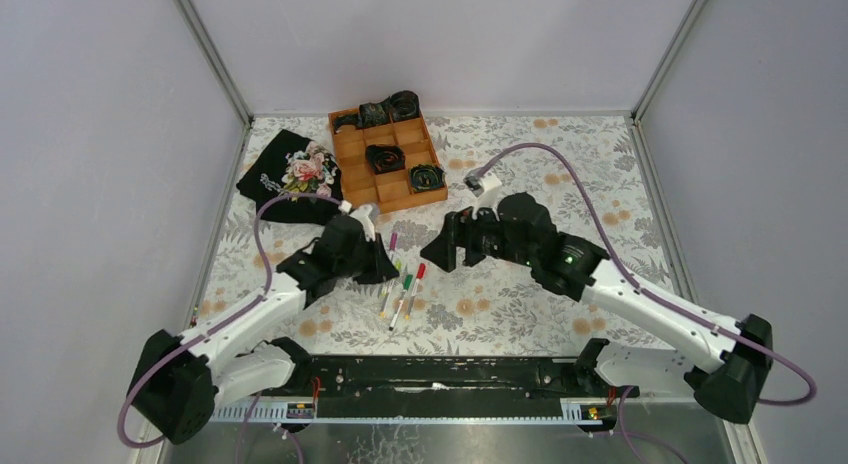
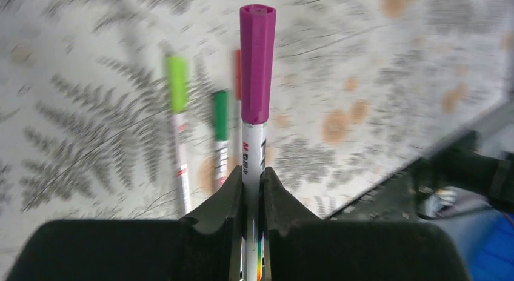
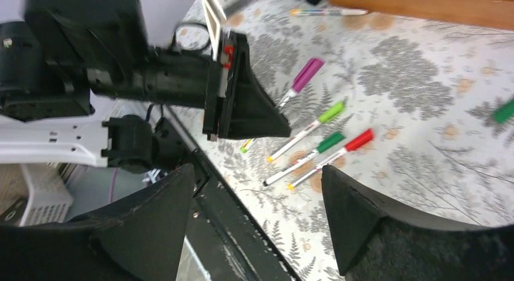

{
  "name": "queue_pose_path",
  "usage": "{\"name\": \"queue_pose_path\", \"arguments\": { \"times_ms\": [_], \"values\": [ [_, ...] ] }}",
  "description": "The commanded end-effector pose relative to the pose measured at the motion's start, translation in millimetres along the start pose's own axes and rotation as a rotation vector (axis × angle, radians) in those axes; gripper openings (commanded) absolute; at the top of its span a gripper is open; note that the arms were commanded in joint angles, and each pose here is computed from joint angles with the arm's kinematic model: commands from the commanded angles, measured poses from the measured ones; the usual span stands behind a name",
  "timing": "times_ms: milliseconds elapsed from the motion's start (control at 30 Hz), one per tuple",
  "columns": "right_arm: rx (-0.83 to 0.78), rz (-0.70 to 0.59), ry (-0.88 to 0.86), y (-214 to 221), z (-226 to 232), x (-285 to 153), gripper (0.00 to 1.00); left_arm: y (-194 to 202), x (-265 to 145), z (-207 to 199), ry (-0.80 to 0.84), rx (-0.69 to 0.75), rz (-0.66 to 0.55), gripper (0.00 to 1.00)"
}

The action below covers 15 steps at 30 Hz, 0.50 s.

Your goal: Insert the pens into the pen caps

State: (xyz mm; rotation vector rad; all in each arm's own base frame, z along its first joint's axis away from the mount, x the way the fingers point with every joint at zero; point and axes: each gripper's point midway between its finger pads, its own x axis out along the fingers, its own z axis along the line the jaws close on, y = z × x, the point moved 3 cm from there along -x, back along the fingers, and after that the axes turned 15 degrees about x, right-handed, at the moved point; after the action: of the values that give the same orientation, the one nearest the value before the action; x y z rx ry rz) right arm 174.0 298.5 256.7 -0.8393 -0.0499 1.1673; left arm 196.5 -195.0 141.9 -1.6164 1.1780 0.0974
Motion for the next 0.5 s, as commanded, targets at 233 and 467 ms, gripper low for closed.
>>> {"name": "queue_pose_path", "arguments": {
  "times_ms": [233, 467],
  "values": [
    [0.038, -0.109, 0.138, -3.3, -40.7, -17.1, 0.82, 68.4, 22.7, 56.6, -0.415, -0.065, 0.256, 0.06],
    [0.041, -0.128, 0.153, -3.6, -45.0, -19.6, 0.82, 62.6, 34.6, 45.0, -0.33, -0.07, 0.231, 0.34]
  ]
}}
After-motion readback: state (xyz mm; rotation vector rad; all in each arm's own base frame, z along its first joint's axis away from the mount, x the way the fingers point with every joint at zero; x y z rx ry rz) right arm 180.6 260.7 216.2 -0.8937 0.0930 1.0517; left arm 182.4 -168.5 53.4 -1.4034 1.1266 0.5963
